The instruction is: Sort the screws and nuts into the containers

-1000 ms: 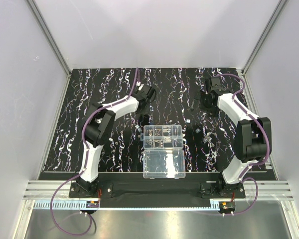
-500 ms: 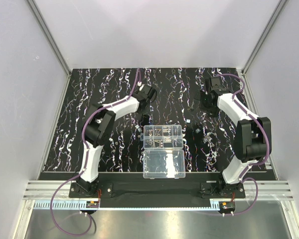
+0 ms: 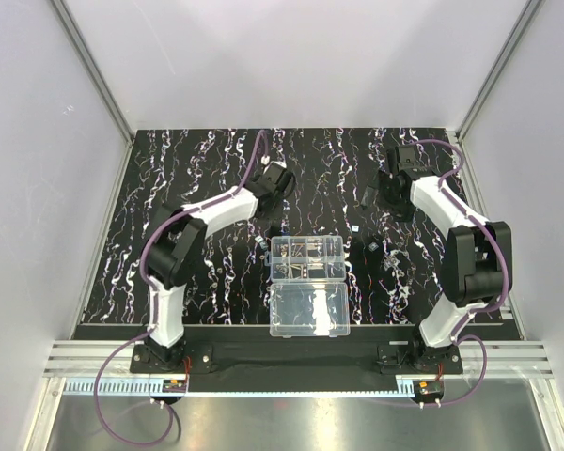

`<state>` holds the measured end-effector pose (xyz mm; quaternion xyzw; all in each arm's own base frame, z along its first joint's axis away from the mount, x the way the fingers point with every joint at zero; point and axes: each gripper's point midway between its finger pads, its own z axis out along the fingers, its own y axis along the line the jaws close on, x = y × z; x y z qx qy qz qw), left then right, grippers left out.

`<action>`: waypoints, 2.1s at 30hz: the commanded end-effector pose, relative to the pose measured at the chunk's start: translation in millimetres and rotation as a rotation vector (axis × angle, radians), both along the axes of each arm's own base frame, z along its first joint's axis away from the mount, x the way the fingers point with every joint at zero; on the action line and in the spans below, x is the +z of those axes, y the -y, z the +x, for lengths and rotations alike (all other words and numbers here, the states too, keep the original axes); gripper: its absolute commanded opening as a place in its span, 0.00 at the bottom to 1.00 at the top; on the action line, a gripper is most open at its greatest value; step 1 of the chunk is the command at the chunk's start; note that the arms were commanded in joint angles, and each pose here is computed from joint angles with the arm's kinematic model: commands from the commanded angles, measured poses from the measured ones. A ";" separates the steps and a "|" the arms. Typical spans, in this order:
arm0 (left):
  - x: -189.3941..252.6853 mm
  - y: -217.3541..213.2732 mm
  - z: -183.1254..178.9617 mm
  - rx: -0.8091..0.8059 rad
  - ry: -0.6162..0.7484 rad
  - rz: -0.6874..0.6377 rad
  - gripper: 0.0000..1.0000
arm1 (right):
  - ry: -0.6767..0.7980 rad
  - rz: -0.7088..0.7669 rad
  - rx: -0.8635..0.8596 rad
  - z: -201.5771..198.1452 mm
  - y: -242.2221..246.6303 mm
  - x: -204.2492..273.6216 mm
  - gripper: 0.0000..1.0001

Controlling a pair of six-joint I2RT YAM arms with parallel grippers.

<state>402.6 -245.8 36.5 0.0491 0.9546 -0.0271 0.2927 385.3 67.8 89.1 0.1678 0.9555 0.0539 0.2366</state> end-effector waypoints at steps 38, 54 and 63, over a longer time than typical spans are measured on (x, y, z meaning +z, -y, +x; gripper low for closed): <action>124.6 67.5 -81.0 -0.175 0.184 -0.221 0.69 | 0.120 -0.022 -0.107 -11.0 21.1 38.9 1.00; 35.7 -35.4 -18.4 0.121 0.038 -0.134 0.58 | 0.070 -0.024 -0.067 -2.9 16.2 22.1 1.00; 5.3 -39.6 -13.6 0.156 0.005 -0.079 0.54 | 0.053 -0.025 -0.053 0.5 14.8 17.3 1.00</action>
